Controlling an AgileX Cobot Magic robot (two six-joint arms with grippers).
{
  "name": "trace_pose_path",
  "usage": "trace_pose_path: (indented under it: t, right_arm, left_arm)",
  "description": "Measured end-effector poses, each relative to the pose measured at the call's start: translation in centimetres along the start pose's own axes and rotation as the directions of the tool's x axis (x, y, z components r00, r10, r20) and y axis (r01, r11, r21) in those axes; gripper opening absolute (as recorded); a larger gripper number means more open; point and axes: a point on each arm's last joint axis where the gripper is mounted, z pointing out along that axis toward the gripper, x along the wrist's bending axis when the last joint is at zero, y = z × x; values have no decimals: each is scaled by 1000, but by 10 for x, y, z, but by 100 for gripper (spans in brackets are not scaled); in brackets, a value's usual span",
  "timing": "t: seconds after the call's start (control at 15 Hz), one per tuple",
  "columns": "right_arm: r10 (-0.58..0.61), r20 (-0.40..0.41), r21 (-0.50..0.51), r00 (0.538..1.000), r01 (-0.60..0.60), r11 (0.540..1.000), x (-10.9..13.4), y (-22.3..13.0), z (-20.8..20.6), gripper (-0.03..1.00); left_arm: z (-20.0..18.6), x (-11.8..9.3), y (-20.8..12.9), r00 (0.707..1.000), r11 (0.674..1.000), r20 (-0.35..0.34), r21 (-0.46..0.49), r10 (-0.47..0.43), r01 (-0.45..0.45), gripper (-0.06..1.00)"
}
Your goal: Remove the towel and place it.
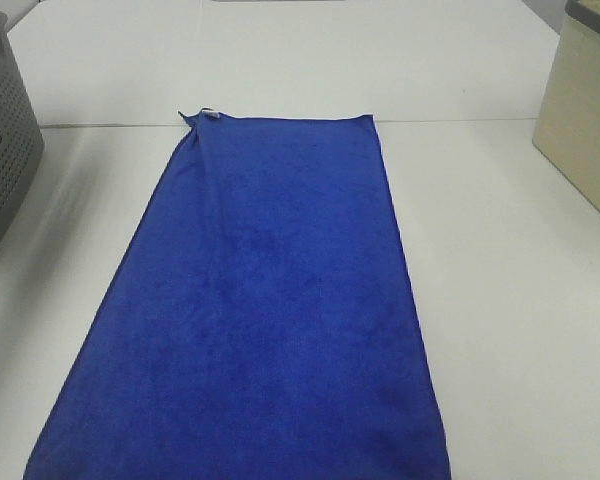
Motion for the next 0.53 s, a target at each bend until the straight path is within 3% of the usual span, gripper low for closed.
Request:
trace_pose_path:
  t: [0.13, 0.27, 0.53]
  right_arm:
    - [2, 6, 25, 1000, -2, 1000, 3, -36, -23, 58]
    - [-9, 29, 26, 1000, 8, 1000, 9, -110, -64, 58]
    - [-10, 56, -5, 998, 11, 1000, 13, -221, -89, 58]
  left_arm:
    - [-37, -5, -34, 1000, 999, -2, 51, 19, -19, 71]
    - [-82, -11, -84, 999, 996, -16, 84, 30, -29, 71]
    - [-150, -11, -179, 984, 995, -152, 38, 92, -87, 71]
